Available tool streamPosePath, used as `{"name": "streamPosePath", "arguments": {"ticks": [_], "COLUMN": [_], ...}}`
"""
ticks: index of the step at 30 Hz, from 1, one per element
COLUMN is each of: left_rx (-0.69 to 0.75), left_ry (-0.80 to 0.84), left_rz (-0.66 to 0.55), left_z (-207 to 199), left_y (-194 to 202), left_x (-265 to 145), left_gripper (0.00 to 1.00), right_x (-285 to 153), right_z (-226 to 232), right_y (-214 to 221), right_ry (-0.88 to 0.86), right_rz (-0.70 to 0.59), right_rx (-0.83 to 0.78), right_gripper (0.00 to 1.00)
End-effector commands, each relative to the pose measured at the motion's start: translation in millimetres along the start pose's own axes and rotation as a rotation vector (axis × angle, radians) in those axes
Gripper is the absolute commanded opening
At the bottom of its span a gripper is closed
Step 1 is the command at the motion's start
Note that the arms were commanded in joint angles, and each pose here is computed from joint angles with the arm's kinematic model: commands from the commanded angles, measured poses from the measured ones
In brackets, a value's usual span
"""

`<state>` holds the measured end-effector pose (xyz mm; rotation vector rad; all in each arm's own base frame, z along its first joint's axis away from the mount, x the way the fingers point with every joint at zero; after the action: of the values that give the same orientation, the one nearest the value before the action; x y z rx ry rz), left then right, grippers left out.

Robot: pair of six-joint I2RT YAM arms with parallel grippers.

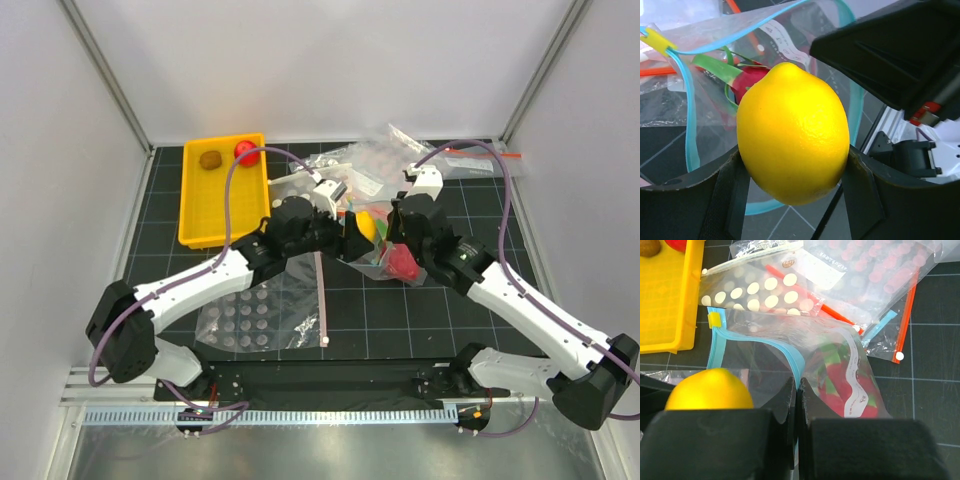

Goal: Place the food in the zip-top bag and seal the zipper
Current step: Place the fake fruit in the zipper food storage bag.

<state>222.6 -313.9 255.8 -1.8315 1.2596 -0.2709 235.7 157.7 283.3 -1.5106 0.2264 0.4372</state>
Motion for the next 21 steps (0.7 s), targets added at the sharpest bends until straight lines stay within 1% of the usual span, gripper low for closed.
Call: {"name": "streamPosePath", "arguments": {"ticks": [1, 2, 3, 4, 5, 7, 9, 14, 17, 19, 21], "left_rx": [0.033, 0.033, 0.032, 0.032, 0.034, 0.036, 0.033, 0.041, 0.053, 0.067, 0.078], "left_ry": [-0.022, -0.027, -0.032, -0.037, -0.041, -0.044, -0.063, -0.062, -0.073, -0.082, -0.139], "left_rz": [0.018, 0.02, 0.025, 0.033, 0.038, 0.032, 0.054, 0.04, 0.01, -0.038, -0.089], "left_z": [0, 1, 1, 2, 3, 2, 4, 2, -1, -5, 0], "left_y": [-6, -6, -7, -6, -5, -7, -4, -8, -14, -22, -26], "left_x": [9, 10, 11, 12, 14, 15, 15, 9, -2, -14, -24], "left_gripper": [0.42, 0.46, 0.52, 0.65, 0.71, 0.87, 0.99, 1.0, 1.0, 1.0, 1.0], "right_x": [-7, -7, -7, -7, -7, -8, -8, -9, -9, -9, -10], "right_z": [3, 3, 3, 3, 4, 4, 4, 4, 3, 3, 2], "right_y": [-20, -20, -20, -20, -19, -20, -19, -20, -20, -20, -21], "right_ry": [-0.022, -0.026, -0.026, -0.028, -0.032, -0.04, -0.035, -0.04, -0.034, -0.032, -0.029], "right_rz": [-0.095, -0.096, -0.096, -0.096, -0.095, -0.098, -0.098, -0.099, -0.101, -0.103, -0.108], "right_rx": [0.07, 0.072, 0.075, 0.075, 0.077, 0.082, 0.083, 0.082, 0.083, 0.084, 0.085], "right_gripper": [0.01, 0.01, 0.01, 0.01, 0.01, 0.01, 0.01, 0.01, 0.01, 0.01, 0.01]}}
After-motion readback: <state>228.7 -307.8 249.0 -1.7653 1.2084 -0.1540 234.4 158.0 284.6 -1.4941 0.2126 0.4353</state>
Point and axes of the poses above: each gripper's point midway between its finger pads, its own x axis out along the fingers, its own z axis along the line the jaws close on, y = z × x, the point moved 7 cm from there along -x, back along the fingers, and after that the axes turned 7 degrees about -x, right-handed, at the moved point
